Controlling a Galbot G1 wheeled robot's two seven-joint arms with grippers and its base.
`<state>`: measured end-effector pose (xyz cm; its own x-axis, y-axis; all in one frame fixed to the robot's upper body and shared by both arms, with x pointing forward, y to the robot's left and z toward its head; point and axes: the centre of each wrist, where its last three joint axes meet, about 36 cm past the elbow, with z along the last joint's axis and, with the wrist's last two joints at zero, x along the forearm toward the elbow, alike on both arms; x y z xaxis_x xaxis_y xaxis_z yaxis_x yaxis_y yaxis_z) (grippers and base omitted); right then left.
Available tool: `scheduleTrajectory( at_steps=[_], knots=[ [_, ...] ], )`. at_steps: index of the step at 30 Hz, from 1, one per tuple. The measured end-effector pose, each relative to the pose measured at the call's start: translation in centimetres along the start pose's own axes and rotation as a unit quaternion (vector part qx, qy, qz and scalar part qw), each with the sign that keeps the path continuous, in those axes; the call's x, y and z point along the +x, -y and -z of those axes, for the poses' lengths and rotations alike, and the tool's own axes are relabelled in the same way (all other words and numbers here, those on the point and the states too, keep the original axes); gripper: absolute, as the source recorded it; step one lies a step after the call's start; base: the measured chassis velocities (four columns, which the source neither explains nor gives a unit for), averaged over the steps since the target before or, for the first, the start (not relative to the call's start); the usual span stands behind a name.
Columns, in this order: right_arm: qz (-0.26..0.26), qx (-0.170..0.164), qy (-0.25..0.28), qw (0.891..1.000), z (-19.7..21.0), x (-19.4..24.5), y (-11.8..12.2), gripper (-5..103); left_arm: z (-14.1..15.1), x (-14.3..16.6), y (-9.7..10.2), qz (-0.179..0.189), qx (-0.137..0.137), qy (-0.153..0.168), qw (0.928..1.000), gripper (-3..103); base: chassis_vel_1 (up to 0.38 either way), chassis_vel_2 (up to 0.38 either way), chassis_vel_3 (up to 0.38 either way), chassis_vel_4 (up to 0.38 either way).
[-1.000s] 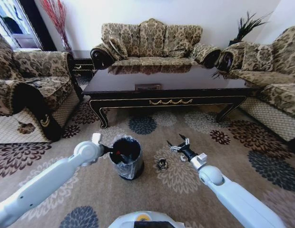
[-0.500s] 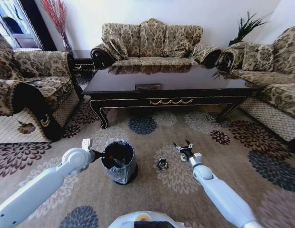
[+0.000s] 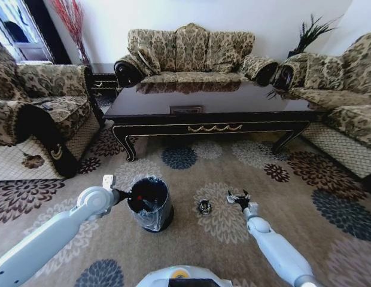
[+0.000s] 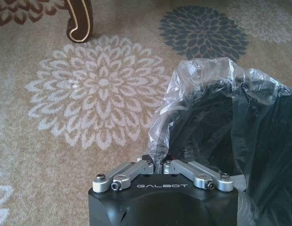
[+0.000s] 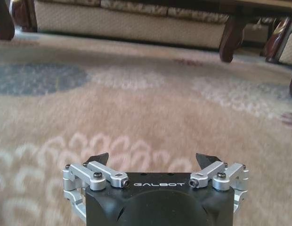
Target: Move to the front of the table and pick up the trash from the floor, then place it into the trash bin.
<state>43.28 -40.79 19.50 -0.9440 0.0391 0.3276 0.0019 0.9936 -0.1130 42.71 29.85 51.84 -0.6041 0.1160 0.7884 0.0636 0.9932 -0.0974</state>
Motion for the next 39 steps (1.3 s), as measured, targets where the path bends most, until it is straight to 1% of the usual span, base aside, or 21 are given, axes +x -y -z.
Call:
scheduleTrajectory(
  at_steps=[2,4,6,8,9,11,15,23,27,30,31,34,36,39],
  knots=[
    [0.002,-0.006,-0.014,1.000,-1.5,-0.1,-0.7,100,0.0,0.0,0.1,0.000,-0.001,0.000,1.0000,4,0.000,0.000,0.000,0.000],
    [0.002,-0.009,-0.019,1.000,-1.9,-0.2,-1.1,100,0.0,0.1,0.1,0.000,-0.001,0.001,1.0000,4,0.000,0.000,0.000,0.000],
    [0.009,-0.017,-0.025,1.000,-2.6,-0.4,-1.9,100,-0.1,0.2,0.1,0.000,-0.003,0.000,1.0000,4,0.000,0.000,0.000,0.000],
    [0.012,-0.026,-0.025,0.999,-2.6,-0.6,-2.8,100,-0.1,0.2,0.1,0.001,-0.003,-0.001,1.0000,4,0.000,0.000,0.000,0.000],
    [0.012,-0.026,-0.025,0.999,-2.6,-0.6,-2.8,100,-0.1,0.2,0.1,0.001,-0.003,-0.001,1.0000,4,0.000,0.000,0.000,0.000],
    [0.013,-0.036,-0.027,0.999,-2.5,-1.1,-3.8,100,-0.2,0.2,0.1,0.001,-0.003,-0.002,1.0000,4,0.000,0.000,0.000,0.000],
    [0.008,-0.040,-0.037,0.998,-3.1,-1.5,-4.3,100,-0.1,0.2,0.1,0.001,-0.003,-0.001,1.0000,4,0.000,0.000,0.000,0.000],
    [-0.001,-0.051,-0.040,0.998,-2.8,-2.1,-3.7,100,0.0,-0.1,-0.1,0.002,0.000,-0.002,1.0000,4,0.000,0.000,0.000,0.000],
    [-0.002,-0.059,-0.046,0.997,-3.0,-2.2,-4.3,101,0.2,0.0,0.0,0.000,0.000,0.001,1.0000,4,0.000,0.000,0.000,0.000],
    [-0.002,-0.062,-0.052,0.997,-3.3,-2.3,-4.4,86,0.5,0.0,-0.1,-0.001,0.000,0.003,1.0000,4,0.000,0.000,0.000,0.000],
    [-0.002,-0.062,-0.052,0.997,-3.3,-2.3,-4.4,86,0.5,0.0,-0.1,-0.001,0.000,0.003,1.0000,4,0.000,0.000,0.000,0.000],
    [-0.005,-0.065,-0.054,0.996,-3.4,-2.4,-4.3,70,0.6,0.1,-0.3,-0.001,-0.002,0.003,1.0000,4,0.000,0.000,0.000,0.000],
    [-0.005,-0.064,-0.054,0.996,-3.4,-2.3,-4.1,70,0.6,0.1,-0.3,0.000,-0.002,0.004,1.0000,4,0.000,0.000,0.000,0.000],
    [-0.007,-0.065,-0.055,0.996,-3.4,-2.2,-3.7,53,0.6,0.2,-0.3,0.000,-0.003,0.004,1.0000,4,0.000,0.000,0.000,0.000]
  ],
)
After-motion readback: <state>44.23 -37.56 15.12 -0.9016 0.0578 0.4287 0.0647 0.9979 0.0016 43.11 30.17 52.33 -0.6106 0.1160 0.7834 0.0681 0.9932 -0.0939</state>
